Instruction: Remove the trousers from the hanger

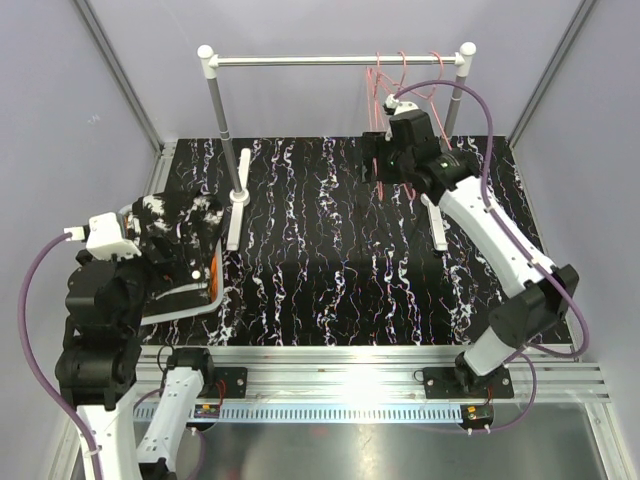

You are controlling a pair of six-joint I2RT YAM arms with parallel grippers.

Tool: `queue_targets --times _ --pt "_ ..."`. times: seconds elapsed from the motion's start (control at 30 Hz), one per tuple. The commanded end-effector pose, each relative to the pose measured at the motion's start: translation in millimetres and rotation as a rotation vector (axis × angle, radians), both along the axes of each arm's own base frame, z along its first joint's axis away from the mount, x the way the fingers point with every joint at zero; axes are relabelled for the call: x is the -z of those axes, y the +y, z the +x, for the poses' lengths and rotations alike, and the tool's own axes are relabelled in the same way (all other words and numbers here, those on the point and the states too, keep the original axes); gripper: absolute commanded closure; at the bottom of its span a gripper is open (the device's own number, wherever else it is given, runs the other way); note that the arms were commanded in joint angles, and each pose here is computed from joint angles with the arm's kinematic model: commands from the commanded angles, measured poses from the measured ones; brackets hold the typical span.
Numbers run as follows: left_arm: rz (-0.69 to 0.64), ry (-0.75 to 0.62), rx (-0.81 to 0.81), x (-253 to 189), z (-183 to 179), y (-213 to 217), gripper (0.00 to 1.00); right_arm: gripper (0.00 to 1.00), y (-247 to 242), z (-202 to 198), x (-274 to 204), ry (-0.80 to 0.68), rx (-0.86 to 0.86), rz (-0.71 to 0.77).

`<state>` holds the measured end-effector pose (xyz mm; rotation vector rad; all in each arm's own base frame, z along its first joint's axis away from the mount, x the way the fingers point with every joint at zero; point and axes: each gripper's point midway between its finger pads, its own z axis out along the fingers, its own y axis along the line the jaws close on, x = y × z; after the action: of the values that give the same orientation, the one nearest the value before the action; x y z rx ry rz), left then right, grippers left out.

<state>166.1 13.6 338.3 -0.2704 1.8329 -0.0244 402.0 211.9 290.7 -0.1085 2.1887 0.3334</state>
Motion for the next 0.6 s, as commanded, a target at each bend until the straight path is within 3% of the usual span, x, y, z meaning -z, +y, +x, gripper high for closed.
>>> queue_targets --times 0.0,0.1,0.3,0.57 --pt "0.069 -0.040 0.040 -6.9 4.0 -1.1 0.01 0.11 -14.7 -29.9 -55.8 -0.128 -0.031 0.064" --pt "0.097 -0.062 0.071 -11.4 2.0 -3.9 0.01 0.01 -28.6 -56.9 -69.2 -0.178 -0.040 0.086" --pt "0.150 -0.101 0.092 -3.6 -6.2 -2.4 0.01 0.01 -88.4 -109.6 -74.6 -0.280 0.062 0.010" --pt "0.172 -0.194 0.052 14.2 -17.6 6.3 0.01 0.01 -159.8 -179.9 -56.4 -0.278 0.216 -0.075"
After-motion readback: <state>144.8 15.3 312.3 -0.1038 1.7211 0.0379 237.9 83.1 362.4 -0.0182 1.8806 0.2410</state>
